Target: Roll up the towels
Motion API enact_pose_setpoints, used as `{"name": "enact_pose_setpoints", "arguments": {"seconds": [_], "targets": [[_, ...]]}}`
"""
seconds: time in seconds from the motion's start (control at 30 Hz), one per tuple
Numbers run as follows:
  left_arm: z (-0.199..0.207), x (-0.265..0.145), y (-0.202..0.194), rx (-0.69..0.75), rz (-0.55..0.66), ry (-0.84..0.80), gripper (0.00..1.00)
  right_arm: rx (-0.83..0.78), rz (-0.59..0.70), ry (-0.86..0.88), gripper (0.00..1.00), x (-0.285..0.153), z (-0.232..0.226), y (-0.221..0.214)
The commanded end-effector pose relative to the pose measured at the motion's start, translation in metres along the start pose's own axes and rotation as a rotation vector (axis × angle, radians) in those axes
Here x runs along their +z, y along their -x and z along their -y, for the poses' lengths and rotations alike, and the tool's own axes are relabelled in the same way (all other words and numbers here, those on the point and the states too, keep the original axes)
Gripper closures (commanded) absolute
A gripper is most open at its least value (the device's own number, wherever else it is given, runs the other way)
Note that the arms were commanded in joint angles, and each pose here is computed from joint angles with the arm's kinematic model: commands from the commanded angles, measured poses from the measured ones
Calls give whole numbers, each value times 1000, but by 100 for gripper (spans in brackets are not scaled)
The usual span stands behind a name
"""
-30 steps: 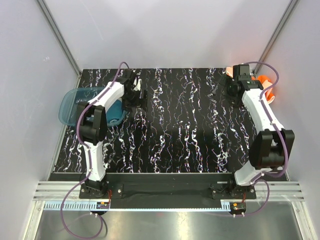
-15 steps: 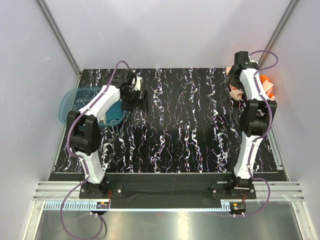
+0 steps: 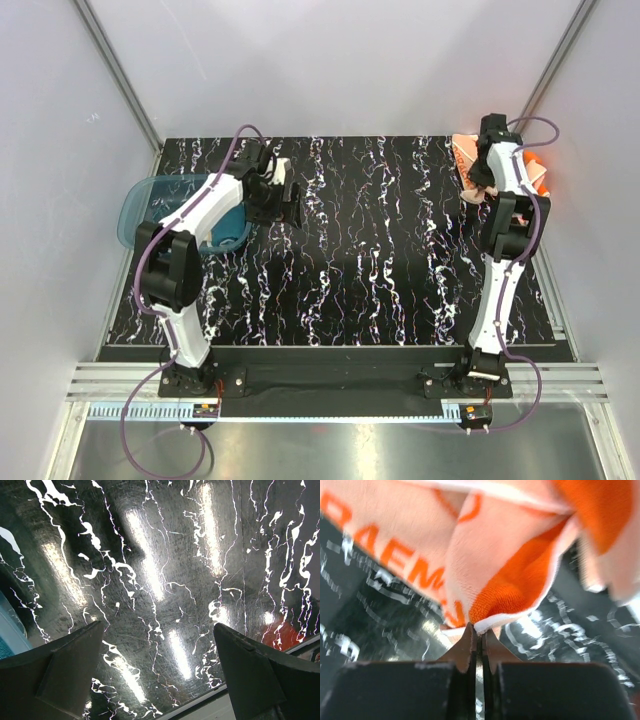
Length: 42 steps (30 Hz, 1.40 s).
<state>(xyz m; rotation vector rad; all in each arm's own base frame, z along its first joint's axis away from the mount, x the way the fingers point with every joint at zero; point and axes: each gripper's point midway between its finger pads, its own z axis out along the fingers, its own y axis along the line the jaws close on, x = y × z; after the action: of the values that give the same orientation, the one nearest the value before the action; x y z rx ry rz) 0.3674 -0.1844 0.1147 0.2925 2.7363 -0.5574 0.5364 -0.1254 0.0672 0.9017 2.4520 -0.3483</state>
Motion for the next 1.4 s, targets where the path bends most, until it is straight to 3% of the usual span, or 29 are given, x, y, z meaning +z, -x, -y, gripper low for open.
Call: {"name": "enact_pose_setpoints", "arguments": {"seconds": [0.0,0.03,0.1,0.2,0.23,0.33,0.4,0.47,0.53,0.63,0.87,1.07,1.23,1.37], "targets": [[8,-18,13,48,84,-12,1,42,-51,182,100,-32,-32,-16],[7,-19,14,49,91,-6,1,54,-9,259,100,-60,-46,-10],[8,-21,15,51,103,-4,1,70,-108,339,100,-70,-59,-56],[12,-25,15,66,121,-23,1,123,-140,530,100,-137,-85,-93],[14,-26,15,72,127,-30,1,94,-199,601,100,-151,-106,-132],[17,-30,17,82,150,-36,1,107,-240,774,100,-206,-140,-163],[20,-34,18,83,166,-37,1,31,-272,860,100,-246,-165,-191],[23,-37,16,80,178,-44,1,-23,-305,923,50,-272,-177,-210],[22,-33,4,67,163,-50,1,-42,-291,865,20,-269,-165,-213],[26,-32,-2,56,182,-80,1,-77,-234,751,12,-253,-136,-216],[25,-2,-42,12,126,-98,1,-116,-179,668,13,-252,-91,-225],[31,11,-31,-3,149,-73,1,-214,-192,607,17,-249,-62,-243],[58,-6,24,50,284,-98,1,-257,-216,566,24,-246,-44,-263],[78,2,77,55,302,-143,1,-221,-209,581,27,-254,-32,-274]]}}
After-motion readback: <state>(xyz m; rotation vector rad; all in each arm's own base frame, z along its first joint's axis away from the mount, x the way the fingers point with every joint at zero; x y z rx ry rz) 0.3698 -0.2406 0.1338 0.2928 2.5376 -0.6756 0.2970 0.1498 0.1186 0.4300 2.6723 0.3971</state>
